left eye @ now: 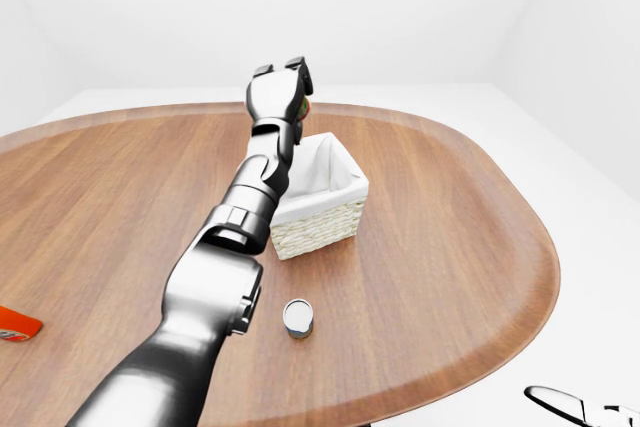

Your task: Pick up the tomato sauce, and put it in the basket.

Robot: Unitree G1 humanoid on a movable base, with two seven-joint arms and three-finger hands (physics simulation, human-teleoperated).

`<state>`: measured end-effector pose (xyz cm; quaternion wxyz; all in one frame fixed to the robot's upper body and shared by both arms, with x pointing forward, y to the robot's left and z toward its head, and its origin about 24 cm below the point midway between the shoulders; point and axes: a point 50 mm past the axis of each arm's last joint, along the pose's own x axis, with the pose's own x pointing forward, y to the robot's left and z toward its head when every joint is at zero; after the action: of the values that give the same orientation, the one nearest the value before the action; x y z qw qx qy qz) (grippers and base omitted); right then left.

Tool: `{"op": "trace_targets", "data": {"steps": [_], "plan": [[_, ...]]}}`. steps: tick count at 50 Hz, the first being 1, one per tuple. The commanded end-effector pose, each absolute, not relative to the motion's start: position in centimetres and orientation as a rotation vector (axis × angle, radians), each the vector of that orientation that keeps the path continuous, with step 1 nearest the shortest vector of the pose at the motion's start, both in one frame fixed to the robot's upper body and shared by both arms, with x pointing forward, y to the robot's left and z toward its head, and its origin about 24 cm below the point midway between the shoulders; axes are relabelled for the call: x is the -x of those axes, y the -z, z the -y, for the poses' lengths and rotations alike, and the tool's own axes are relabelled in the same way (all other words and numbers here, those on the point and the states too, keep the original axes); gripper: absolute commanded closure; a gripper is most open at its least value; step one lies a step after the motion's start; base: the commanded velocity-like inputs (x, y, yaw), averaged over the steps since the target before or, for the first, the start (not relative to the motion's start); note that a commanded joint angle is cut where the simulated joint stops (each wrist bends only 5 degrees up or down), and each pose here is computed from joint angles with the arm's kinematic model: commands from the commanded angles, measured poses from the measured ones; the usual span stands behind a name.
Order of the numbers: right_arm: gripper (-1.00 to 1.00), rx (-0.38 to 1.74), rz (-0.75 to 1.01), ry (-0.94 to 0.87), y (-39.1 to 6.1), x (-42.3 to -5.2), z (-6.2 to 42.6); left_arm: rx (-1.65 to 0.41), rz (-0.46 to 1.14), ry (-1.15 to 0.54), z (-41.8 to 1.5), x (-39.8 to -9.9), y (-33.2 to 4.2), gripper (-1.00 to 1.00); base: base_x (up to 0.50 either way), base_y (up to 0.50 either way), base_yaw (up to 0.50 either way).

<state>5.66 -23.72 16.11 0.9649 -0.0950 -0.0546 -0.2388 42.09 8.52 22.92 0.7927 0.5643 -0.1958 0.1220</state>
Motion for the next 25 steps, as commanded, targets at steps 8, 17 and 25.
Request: {"op": "trace_targets", "data": {"steps": [8,17,25], "plan": [[-1.00,0.182,0.111,0.479,-16.1,-5.7,23.7,-1.246,0.009,0.013,-9.8,-42.2,-15.3,1.00,0.00,0.00,0.00],[-1.00,0.188,0.112,0.480,-16.1,-5.7,23.7,-1.263,0.008,0.016,-9.9,-42.2,-15.3,1.00,0.00,0.00,0.00],[-1.00,0.184,0.115,0.479,-16.2,-5.7,23.8,-1.268,-0.039,0.047,-10.3,-41.9,-13.9,1.00,0.00,0.00,0.00]]}}
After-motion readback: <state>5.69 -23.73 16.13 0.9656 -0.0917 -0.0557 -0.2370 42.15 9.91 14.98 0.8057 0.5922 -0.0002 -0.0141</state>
